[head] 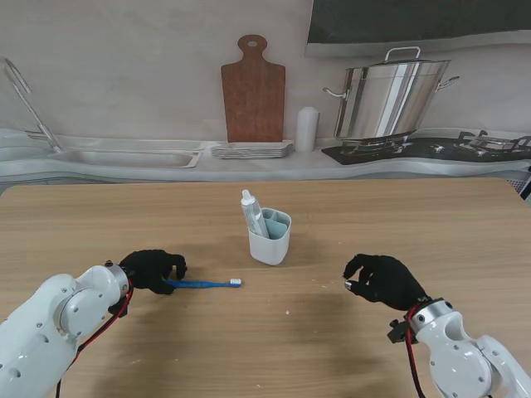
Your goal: Organize toothpaste and toothbrush
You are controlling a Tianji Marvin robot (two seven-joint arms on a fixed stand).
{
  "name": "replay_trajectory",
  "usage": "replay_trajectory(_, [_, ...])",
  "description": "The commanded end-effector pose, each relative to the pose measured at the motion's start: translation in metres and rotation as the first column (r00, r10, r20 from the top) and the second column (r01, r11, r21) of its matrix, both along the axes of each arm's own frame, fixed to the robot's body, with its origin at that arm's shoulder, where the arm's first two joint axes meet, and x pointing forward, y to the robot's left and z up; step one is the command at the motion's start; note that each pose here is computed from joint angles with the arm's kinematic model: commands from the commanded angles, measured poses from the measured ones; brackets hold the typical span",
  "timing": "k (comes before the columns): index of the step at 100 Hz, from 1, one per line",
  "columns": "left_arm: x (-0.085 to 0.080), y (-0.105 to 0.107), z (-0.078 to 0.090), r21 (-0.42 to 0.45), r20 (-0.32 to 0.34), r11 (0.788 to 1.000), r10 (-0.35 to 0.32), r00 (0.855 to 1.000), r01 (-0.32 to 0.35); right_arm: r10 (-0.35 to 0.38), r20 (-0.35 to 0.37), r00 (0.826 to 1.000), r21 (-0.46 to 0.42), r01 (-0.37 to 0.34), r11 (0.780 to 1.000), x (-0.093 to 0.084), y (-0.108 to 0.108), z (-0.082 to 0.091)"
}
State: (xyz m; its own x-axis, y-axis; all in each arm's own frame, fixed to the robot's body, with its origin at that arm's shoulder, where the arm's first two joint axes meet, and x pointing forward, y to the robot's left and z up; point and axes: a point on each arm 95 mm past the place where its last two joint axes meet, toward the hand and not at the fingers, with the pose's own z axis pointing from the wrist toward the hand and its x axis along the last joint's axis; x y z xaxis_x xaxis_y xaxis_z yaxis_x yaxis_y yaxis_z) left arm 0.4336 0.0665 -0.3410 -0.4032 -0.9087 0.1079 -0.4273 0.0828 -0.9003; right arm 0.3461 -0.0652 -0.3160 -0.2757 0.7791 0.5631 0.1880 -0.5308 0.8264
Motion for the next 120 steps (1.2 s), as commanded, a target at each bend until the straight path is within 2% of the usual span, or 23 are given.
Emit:
replay_trajectory(1, [-0.007, -0.003, -0.003, 0.006, -0.011, 1.0, 0.0, 1.0, 0.0, 0.009, -0.022, 1.0, -0.006, -0.01, 1.0, -0.004, 0.002, -0.004])
replay_trajectory(33, [-0.014, -0.007, 0.003, 0.037, 0.043, 0.999, -0.008, 0.999, 0.006, 0.008, -0.022, 1.0, -0.003, -0.009, 1.0, -0.004, 0.003, -0.004])
replay_trajectory(84, [-0.005, -0.018, -0.002, 0.071, 0.017, 0.996, -0.06, 0.998, 0.058, 0.004, -0.022, 1.0, -0.004, -0.004, 1.0, -0.004, 0.003, -0.005])
replay_trajectory(120, [0.0, -0.027, -0.005, 0.103, 0.032, 0.989, -0.111, 0.993, 0.107, 0.002, -0.024, 1.0, -0.002, -0.002, 1.0, -0.005, 0.002, -0.005])
